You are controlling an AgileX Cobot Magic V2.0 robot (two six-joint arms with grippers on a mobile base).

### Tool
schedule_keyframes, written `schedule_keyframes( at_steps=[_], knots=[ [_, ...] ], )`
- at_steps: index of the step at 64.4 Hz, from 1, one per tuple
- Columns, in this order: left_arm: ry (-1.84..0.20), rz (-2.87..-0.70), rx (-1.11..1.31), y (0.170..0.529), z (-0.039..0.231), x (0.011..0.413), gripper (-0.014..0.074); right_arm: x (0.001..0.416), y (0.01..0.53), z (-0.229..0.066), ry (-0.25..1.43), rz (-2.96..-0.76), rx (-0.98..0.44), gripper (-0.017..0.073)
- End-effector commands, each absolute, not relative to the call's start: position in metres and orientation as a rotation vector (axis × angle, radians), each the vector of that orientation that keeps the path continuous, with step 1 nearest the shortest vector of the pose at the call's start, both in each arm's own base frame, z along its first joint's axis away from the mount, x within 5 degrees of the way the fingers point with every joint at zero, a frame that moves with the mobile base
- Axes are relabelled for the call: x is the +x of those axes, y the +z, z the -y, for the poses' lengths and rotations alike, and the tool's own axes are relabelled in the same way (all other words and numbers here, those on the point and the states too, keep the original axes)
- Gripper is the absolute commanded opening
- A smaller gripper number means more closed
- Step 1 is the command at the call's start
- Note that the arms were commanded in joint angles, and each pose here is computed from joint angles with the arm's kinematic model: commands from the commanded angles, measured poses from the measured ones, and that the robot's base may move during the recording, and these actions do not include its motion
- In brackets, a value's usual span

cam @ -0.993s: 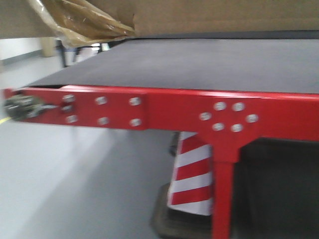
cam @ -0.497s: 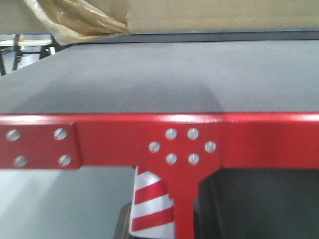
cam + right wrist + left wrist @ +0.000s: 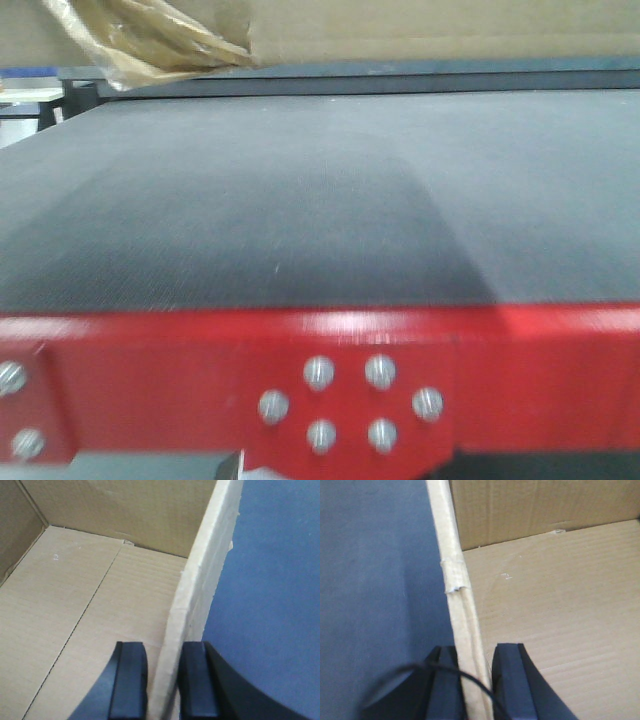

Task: Grab carton from right shelf to conveyor
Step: 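Hold the carton while the base drives to the red conveyor, then lower the carton onto the grey belt and open both grippers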

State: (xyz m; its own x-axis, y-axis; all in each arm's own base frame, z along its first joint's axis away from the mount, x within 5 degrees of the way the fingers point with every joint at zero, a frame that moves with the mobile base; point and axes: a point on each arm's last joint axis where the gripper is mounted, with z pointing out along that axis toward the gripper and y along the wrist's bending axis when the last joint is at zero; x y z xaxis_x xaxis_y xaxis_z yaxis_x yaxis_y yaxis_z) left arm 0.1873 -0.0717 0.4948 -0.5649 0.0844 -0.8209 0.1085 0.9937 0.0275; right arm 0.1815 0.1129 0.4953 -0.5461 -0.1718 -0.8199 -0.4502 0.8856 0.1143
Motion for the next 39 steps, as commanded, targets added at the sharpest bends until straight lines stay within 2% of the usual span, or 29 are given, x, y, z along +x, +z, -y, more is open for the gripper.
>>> schedule_keyframes(
  at_steps=[1,39],
  knots=[
    [0.087,-2.106,0.128,0.5024,0.0615,0.1879,-0.0016,0.1737,0.5035,-0.1093,0.395,-2.091,-0.483,-0.0069],
    [0.091,-2.107,0.129,0.5021,0.0617,0.1887,-0.0016,0.1737,0.5035,-0.1093,0.395,-2.091,-0.483,-0.0069]
  ],
)
